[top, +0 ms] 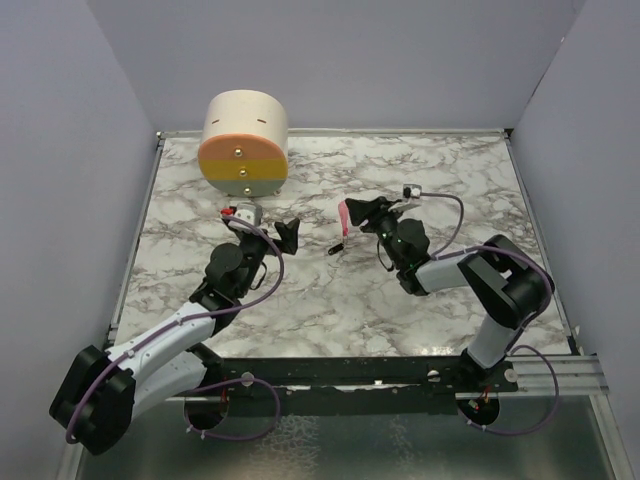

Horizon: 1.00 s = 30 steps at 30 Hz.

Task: Put the keys on the keyring

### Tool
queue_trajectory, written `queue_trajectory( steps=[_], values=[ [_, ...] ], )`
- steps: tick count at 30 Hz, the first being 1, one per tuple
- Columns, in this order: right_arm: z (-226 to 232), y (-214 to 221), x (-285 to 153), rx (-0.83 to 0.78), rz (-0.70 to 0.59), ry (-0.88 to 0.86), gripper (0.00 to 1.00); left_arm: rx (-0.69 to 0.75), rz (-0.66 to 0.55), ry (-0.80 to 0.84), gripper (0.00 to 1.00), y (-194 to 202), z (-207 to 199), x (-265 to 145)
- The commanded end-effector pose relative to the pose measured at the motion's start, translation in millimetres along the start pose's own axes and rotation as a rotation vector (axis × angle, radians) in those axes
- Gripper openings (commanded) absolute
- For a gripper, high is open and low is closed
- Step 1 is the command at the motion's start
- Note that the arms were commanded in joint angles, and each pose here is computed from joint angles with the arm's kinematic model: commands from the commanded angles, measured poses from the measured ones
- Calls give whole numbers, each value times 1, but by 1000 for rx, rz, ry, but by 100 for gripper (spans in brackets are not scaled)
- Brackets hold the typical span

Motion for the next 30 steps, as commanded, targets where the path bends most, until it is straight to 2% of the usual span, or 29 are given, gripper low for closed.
queue_trajectory(
  steps=[1, 6, 9, 14, 18, 26, 30],
  values=[
    [-24, -26, -17, 18, -139, 193, 53, -42, -20, 45, 99, -12, -7, 5],
    [-27, -42, -39, -24, -187, 236, 66, -55, -11, 51, 99, -12, -9, 6],
    [-24, -48, -48, -65, -172, 224, 73, -63, -3, 65, 99, -12, -11, 7],
    [-11, -58, -59, -149, -83, 192, 77, -81, 31, 132, 99, -13, -21, 12],
    [-8, -69, -72, -192, 4, 269, 79, -126, 35, 128, 99, -13, -23, 13],
    [-12, -115, -126, -215, -204, 423, 80, -157, 10, 113, 99, -18, -21, 6],
    [-6, -128, -135, -213, -223, 437, 80, -178, -15, 75, 99, -20, -17, 3]
  ],
)
Point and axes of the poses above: each gripper's point midway between its finger pads, its own x axis out along the fingers, its own z axis along the line the jaws close on, y = z × x, the point moved 8 cm from there along -x, back along the fingers, and after that the axes turned 2 degrees about x, right-handed, at the moved point
